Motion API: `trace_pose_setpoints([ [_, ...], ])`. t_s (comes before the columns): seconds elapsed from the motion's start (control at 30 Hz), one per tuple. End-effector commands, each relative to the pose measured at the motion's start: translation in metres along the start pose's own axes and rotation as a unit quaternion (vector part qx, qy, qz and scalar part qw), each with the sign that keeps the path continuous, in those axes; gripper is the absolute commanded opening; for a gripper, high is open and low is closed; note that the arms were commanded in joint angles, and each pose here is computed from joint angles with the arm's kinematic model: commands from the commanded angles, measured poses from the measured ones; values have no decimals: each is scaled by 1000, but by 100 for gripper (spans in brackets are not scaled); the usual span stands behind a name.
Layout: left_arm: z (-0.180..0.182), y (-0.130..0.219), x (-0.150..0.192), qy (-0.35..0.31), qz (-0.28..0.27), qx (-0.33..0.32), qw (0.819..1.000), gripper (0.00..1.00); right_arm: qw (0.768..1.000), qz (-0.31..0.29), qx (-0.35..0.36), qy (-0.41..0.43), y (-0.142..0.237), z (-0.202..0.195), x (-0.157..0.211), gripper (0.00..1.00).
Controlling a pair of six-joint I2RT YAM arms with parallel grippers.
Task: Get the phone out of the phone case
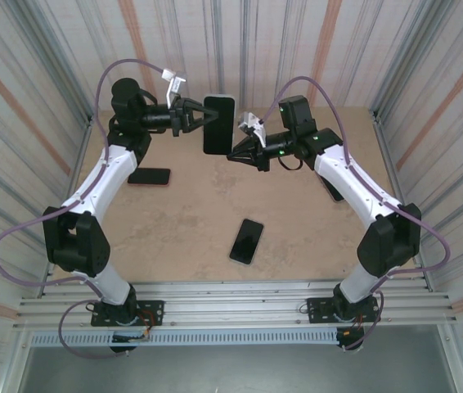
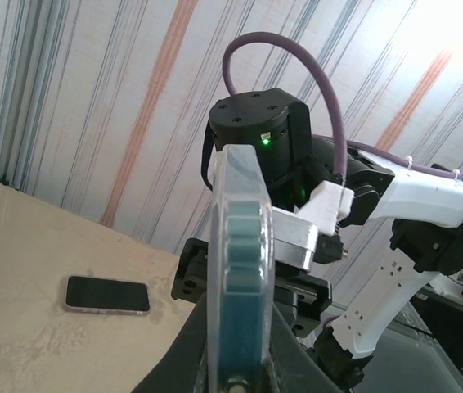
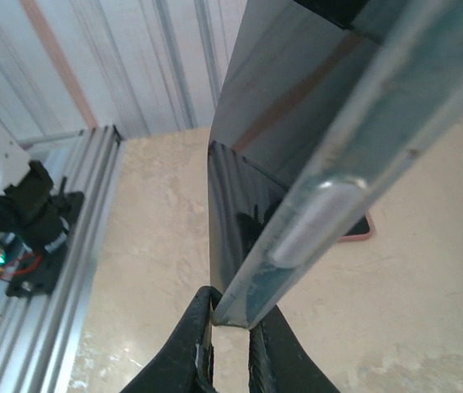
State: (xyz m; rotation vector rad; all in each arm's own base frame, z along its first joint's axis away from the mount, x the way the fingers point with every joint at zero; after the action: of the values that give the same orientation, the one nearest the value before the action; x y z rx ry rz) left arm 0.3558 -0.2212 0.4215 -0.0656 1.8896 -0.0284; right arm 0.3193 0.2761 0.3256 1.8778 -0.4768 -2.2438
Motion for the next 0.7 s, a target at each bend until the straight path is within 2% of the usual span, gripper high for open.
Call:
trace_pose_setpoints([
  [0.0,-48,-1,-32,11,-18,17,1000,0,992,31,90,87,10,-17,-7,3],
  [0.37,-53,-6,-33,27,-27,25,999,0,989,-21,106,99,15,-20,-42,1],
  [0.53,-49,-6,-32,16,-29,12,999,0,994,-66,64,61,20,-10,-54,6],
  [0.67,-43,-1,-43,-9,-52,-9,999,0,997,-58,46,23,20,-6,-40,14],
])
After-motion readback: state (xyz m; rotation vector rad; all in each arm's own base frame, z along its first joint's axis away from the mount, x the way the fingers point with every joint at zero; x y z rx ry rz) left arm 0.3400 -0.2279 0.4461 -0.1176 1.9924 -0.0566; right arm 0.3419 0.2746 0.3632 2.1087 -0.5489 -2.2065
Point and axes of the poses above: each hand's point on the last joint's axis, 136 mm out from that joint toward the fingers, its own y axis back along the fingers, its own z axis along the line the jaws close on, x = y × z, the point moved 4 cm from there along y, back along the fingers, and after that the axes turned 5 degrees about -y, right-handed, at the moved point
